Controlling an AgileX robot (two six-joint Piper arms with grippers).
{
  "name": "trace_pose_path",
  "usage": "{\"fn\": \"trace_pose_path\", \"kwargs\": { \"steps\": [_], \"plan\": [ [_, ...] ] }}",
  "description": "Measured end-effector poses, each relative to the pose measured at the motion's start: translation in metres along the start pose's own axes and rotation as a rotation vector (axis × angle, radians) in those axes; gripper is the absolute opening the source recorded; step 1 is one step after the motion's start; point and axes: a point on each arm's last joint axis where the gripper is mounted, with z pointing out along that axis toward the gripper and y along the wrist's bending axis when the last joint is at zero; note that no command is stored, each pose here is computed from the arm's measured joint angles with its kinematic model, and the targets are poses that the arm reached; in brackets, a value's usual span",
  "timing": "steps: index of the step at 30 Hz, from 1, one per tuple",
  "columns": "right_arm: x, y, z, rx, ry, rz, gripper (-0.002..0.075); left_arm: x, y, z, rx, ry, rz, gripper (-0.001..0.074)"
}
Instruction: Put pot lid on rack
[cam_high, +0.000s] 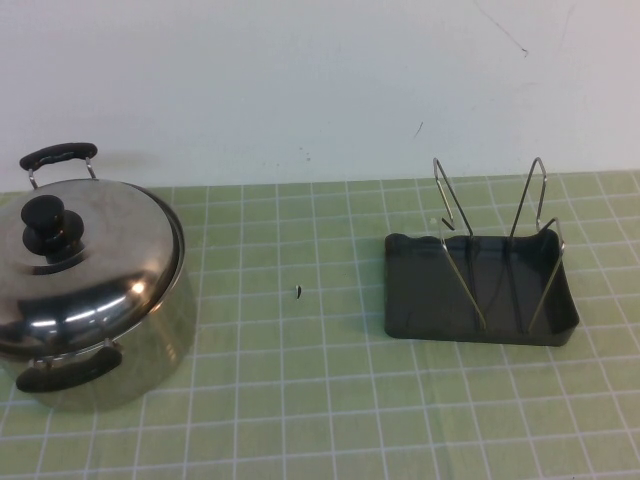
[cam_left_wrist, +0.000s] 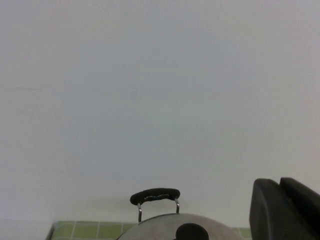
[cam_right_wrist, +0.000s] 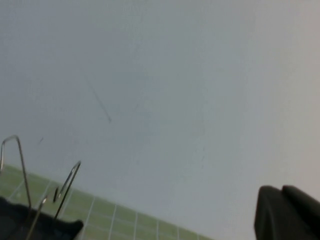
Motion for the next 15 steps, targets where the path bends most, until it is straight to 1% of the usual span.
{"fn": "trace_pose_path", "kwargs": {
  "steps": [4, 8, 11, 13, 14, 15],
  "plan": [
    [0.011, 0.005, 0.010, -0.065, 0.147, -0.008, -0.0001, -0.004, 0.000, 0.041, -0.009, 0.034, -0.007, -0.0003],
    [0.025, 0.011, 0.016, -0.093, 0.212, -0.007, -0.0001, 0.012, 0.003, 0.083, -0.023, 0.081, -0.029, -0.0003],
    [0.033, 0.015, 0.018, -0.100, 0.216, 0.008, -0.0001, 0.027, 0.006, 0.110, -0.034, 0.109, -0.049, -0.0001],
    [0.037, 0.017, 0.019, -0.106, 0.219, 0.026, -0.0001, 0.039, 0.008, 0.128, -0.038, 0.124, -0.058, 0.0031],
    [0.039, 0.018, 0.019, -0.108, 0.221, 0.028, -0.0001, 0.045, 0.009, 0.135, -0.038, 0.138, -0.056, 0.0060],
    [0.041, 0.019, 0.019, -0.112, 0.227, 0.033, -0.0001, 0.051, 0.010, 0.142, -0.036, 0.152, -0.052, 0.0111]
  ]
}}
